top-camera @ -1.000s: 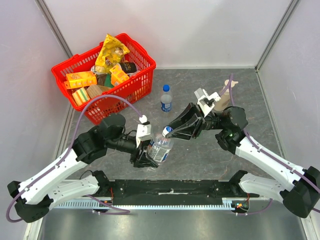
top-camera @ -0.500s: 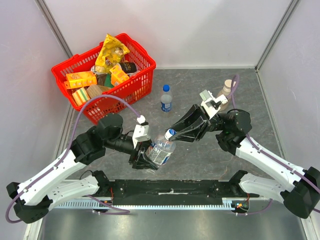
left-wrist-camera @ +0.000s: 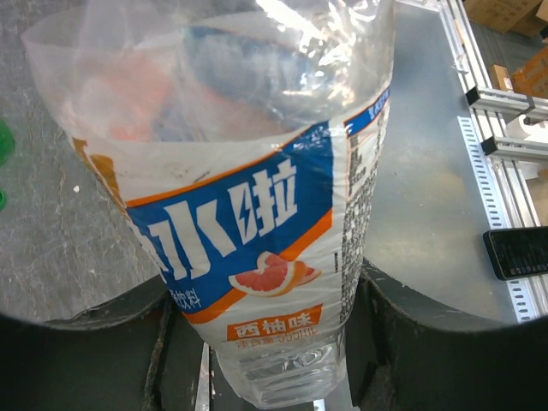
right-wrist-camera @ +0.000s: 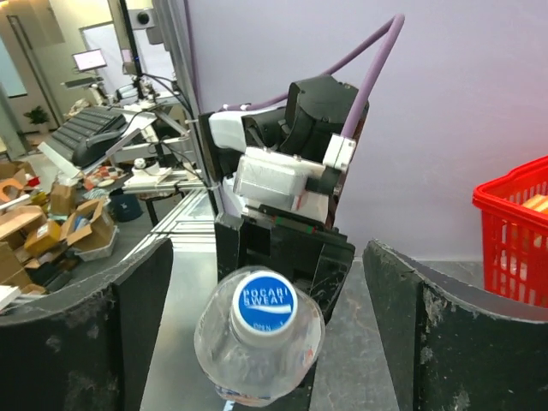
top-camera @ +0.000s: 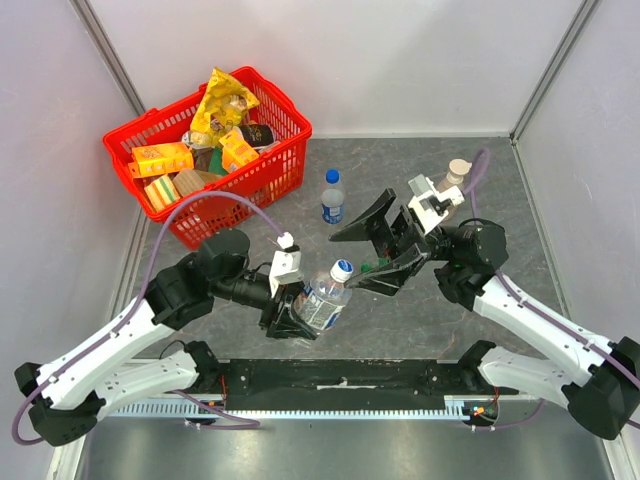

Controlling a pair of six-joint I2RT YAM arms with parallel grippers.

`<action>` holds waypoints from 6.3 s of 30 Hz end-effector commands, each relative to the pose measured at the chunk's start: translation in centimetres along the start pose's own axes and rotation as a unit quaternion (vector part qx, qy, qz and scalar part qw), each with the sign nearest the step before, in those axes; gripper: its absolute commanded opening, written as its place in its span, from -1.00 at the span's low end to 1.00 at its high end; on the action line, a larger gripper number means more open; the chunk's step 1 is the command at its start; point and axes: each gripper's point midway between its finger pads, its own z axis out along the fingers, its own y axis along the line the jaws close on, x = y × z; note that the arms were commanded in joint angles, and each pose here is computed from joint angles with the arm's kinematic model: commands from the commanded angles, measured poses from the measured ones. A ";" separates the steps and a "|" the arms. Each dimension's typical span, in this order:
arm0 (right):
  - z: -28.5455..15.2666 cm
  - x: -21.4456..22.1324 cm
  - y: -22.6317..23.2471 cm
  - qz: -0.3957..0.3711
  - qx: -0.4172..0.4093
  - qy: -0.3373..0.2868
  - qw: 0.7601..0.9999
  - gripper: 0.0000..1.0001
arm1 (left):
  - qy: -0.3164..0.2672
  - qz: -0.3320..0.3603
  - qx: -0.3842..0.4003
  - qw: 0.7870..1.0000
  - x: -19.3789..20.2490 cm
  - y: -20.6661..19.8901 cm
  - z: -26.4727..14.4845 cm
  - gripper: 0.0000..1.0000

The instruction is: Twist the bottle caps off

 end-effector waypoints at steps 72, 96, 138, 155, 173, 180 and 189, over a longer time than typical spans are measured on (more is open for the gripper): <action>-1.3 5.5 -10.3 0.112 0.212 0.036 0.970 -1.00 | 0.040 0.016 -0.235 0.971 3.5 8.3 -1.9 -0.96; -0.4 0.6 -1.7 0.002 0.044 -0.004 0.999 -1.00 | -0.019 0.040 0.069 0.997 -1.4 -2.9 -0.7 -0.97; -7.7 18.2 -14.4 0.079 0.304 0.203 0.927 -1.00 | -0.170 -0.011 -0.489 0.855 -2.0 14.6 -8.7 -0.96; -9.7 25.7 -13.8 0.040 0.368 0.324 0.871 -1.00 | -0.214 0.012 -0.607 0.766 5.2 21.1 -9.4 -0.96; -13.2 32.3 -15.3 0.041 0.462 0.366 0.807 -1.00 | -0.139 -0.009 -0.576 0.806 11.2 24.8 -6.1 -0.96; -14.0 33.4 -15.3 0.051 0.475 0.369 0.797 -0.97 | -0.124 -0.019 -0.580 0.805 12.9 26.1 -5.3 -0.96; -15.7 34.3 -15.3 0.058 0.502 0.374 0.778 -0.71 | -0.123 -0.049 -0.577 0.806 13.3 27.5 -3.9 -0.96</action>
